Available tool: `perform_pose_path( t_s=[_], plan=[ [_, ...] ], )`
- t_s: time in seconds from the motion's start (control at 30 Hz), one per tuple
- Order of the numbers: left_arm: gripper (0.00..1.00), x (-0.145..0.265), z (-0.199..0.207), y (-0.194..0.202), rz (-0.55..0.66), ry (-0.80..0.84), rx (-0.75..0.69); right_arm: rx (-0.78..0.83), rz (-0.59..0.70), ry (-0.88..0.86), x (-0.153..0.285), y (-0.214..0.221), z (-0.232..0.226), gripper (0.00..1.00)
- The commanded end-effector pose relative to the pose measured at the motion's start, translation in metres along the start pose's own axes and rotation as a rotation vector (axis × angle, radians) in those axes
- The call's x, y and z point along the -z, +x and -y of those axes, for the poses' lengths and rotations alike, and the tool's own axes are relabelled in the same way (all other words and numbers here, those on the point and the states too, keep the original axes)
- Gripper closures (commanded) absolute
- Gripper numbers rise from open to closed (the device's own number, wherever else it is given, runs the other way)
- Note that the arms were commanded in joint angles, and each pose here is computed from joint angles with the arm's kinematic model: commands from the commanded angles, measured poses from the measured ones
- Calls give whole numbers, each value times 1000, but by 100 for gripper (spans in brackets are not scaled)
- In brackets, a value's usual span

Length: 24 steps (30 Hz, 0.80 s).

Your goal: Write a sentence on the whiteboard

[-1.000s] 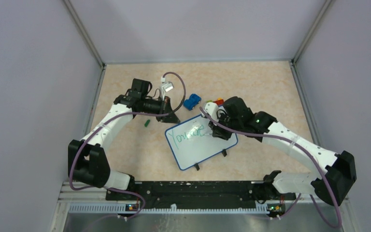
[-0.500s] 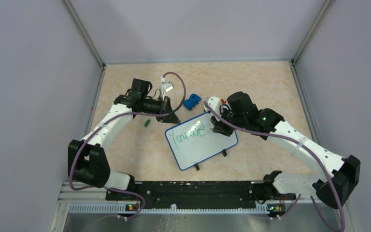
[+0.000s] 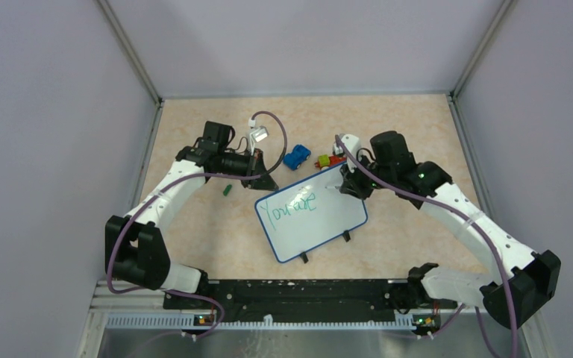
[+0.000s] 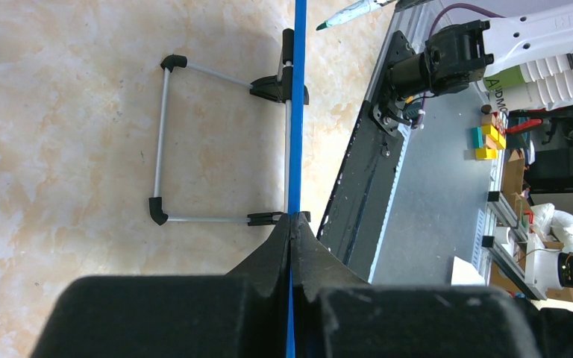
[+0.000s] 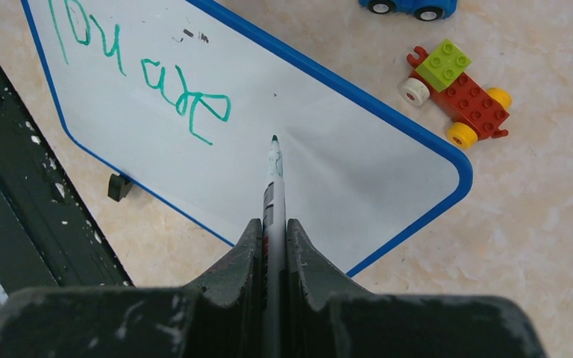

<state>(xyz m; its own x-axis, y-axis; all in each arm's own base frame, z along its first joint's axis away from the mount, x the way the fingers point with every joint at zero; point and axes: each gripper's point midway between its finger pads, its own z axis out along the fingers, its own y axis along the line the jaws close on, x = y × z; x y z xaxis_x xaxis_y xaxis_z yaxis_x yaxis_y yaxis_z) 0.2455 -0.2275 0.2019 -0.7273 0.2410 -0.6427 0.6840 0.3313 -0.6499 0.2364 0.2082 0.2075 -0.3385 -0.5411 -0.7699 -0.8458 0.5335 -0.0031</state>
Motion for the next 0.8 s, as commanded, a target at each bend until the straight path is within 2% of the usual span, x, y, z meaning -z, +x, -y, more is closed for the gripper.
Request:
perform_pose_path(
  t_s=[0.0,0.33,0.77],
  plan=[
    [100,-2,-1,10,-28,-10,12,4,58,-10,5,-12,-2,100],
    [100,-3,-2,10,-29,-7,14,23,5,-97,-4,3,-21,100],
    [100,-3,-3,10,-29,-8,20,9,18,-7,-13,0,-4,100]
  ],
)
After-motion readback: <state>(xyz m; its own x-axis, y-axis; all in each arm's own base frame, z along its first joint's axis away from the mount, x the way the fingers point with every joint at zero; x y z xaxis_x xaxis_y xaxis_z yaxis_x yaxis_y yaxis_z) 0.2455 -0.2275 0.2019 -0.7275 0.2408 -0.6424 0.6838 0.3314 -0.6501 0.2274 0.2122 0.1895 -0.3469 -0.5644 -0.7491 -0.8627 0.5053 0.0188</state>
